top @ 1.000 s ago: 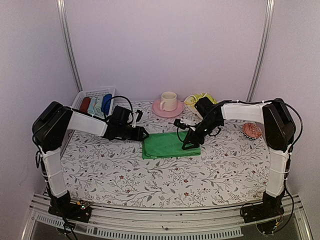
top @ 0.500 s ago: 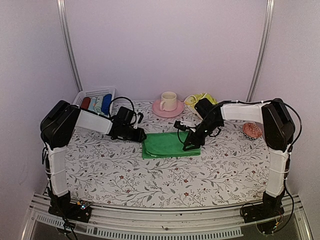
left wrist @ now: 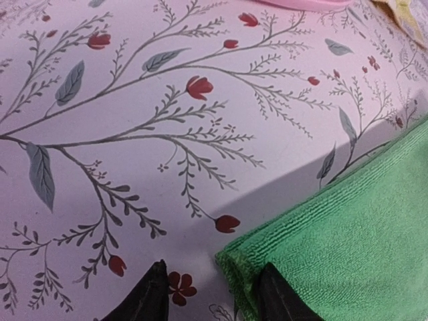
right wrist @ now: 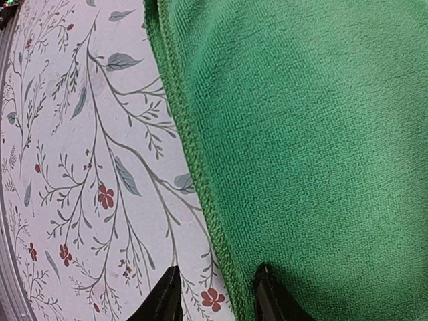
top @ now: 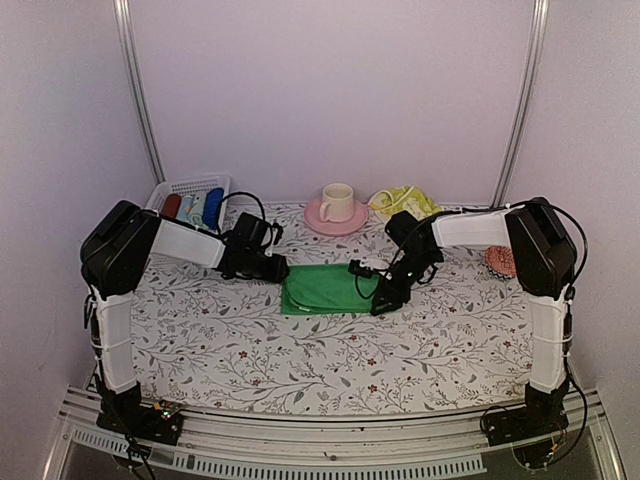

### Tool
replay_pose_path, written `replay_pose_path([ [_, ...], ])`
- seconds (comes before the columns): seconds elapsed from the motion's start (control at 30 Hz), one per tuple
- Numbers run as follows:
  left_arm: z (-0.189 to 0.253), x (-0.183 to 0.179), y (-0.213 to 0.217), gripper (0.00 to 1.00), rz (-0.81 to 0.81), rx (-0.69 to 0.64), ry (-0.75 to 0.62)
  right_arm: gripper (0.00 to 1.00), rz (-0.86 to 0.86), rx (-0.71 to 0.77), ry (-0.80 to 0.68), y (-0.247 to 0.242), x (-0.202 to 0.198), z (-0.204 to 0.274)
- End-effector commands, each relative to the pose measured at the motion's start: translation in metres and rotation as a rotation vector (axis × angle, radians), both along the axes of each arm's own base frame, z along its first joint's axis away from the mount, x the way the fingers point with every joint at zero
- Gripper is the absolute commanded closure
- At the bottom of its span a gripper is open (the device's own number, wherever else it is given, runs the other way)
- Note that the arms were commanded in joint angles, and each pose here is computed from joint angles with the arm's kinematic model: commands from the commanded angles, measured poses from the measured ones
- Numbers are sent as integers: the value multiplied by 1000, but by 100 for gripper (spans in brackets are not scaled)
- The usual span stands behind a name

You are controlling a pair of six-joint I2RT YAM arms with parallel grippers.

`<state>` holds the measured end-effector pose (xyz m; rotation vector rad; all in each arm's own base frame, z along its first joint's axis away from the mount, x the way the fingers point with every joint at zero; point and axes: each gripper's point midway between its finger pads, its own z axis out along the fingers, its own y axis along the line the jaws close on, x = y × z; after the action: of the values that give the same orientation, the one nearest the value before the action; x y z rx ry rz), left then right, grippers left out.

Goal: Roll the towels
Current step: Smooth out the towel at the center of the board.

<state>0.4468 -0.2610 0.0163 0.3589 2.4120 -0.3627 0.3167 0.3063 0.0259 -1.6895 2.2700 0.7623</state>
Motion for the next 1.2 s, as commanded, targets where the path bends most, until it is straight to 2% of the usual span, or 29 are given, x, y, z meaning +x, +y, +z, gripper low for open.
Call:
replay_pose_path([
  [0.0, 7, 11, 12, 52, 38, 38, -26, 61, 26, -13, 57, -3, -11, -2],
  [0.2, 46, 14, 15, 36, 50, 23, -106, 53, 63, 151, 27, 17, -14, 58],
  [0.27, 77, 15, 18, 31, 58, 9, -162, 50, 63, 178, 6, 19, -12, 71],
  [0.33, 95, 13, 21, 18, 67, 5, -196, 47, 50, 214, -6, 20, -8, 83],
  [0.37, 100, 11, 21, 14, 66, 1, -205, 47, 36, 231, -2, 20, -4, 87],
  [0.43, 111, 4, 16, 14, 43, -17, -220, 47, 2, 254, -12, 19, 7, 94],
  [0.63, 111, -42, -36, 40, -93, -93, -179, 47, -146, 301, -17, 10, 49, 100],
  [0.67, 108, -51, -46, 42, -119, -109, -163, 48, -169, 317, -9, 10, 56, 102],
  [0.73, 101, -66, -62, 53, -157, -142, -126, 51, -222, 337, 20, 5, 72, 102],
  [0.8, 95, -77, -72, 66, -187, -191, -87, 53, -259, 350, 46, 0, 83, 101],
  [0.93, 79, -95, -79, 85, -211, -260, -8, 53, -293, 336, 68, -6, 95, 89],
  [1.17, 46, -113, -71, 89, -187, -277, 74, 54, -312, 287, 112, -8, 100, 53],
])
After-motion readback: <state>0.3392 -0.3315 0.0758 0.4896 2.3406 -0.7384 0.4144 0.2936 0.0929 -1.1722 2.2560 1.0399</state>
